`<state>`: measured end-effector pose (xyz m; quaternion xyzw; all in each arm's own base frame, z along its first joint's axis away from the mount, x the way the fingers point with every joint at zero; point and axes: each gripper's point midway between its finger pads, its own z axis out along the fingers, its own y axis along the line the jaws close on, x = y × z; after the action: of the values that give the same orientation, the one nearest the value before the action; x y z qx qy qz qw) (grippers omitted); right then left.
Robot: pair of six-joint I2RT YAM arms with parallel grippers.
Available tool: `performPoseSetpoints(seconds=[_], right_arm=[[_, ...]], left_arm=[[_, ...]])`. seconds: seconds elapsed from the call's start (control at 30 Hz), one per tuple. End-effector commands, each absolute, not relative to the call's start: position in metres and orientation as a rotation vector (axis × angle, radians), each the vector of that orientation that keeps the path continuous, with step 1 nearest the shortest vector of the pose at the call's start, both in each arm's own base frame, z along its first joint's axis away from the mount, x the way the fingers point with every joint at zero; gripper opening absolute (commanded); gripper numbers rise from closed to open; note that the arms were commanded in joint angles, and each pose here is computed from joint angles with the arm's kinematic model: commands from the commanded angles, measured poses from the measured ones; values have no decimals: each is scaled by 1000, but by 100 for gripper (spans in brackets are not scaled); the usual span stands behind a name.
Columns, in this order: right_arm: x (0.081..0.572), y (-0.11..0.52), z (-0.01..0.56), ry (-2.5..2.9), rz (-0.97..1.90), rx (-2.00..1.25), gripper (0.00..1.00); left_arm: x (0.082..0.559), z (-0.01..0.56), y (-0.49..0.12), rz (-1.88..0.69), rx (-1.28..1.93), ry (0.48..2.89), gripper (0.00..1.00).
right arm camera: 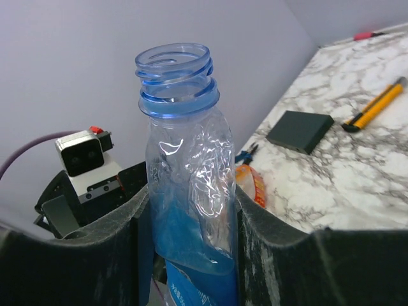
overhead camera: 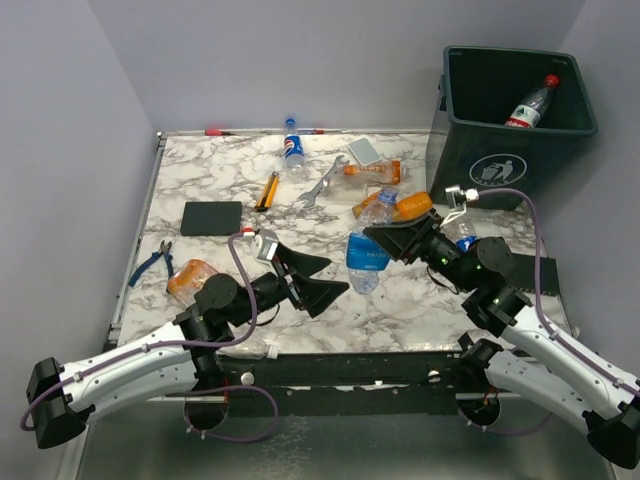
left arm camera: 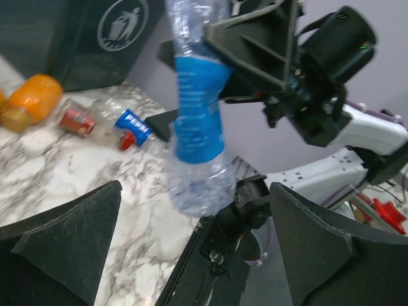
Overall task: Put the plastic bottles in the bin
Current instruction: Pick up the plastic bottle from the corner of the board, then place the plastic bottle in the trash bin.
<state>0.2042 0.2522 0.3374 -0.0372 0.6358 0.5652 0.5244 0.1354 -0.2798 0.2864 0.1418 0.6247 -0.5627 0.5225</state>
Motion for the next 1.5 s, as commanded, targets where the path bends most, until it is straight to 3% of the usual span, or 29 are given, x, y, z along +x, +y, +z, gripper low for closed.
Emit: performPoseSetpoints(seconds=[0.0,0.37,0.8,0.87,0.97,1.07,1.27,1.47], right_arm=[[184,261,383,1331,1524,-168,27],[174,270,397,1277,1632,-214,27],[175,279,380,1397,1583,-281,35],[174,278,378,1412,1571,-292,43],[171,274,377,1446,1532,-302,71],[171,264,379,1487,1465,-291,86],[170,241,394,1537,1308,-277,95],[180,208,432,1506,1086,-235,96]], left_arm=[[112,341,-299,-1459,533,1296,99],[125,327,-321,-1423,561,1364,99],[138,328,-332,-1386,547,1386,38],[138,326,-332,-1384,552,1390,31],[137,323,-329,-1373,552,1387,25],[140,321,-320,-1339,529,1373,20],[142,319,-299,-1268,496,1338,0],[143,304,-288,-1100,639,1358,0]])
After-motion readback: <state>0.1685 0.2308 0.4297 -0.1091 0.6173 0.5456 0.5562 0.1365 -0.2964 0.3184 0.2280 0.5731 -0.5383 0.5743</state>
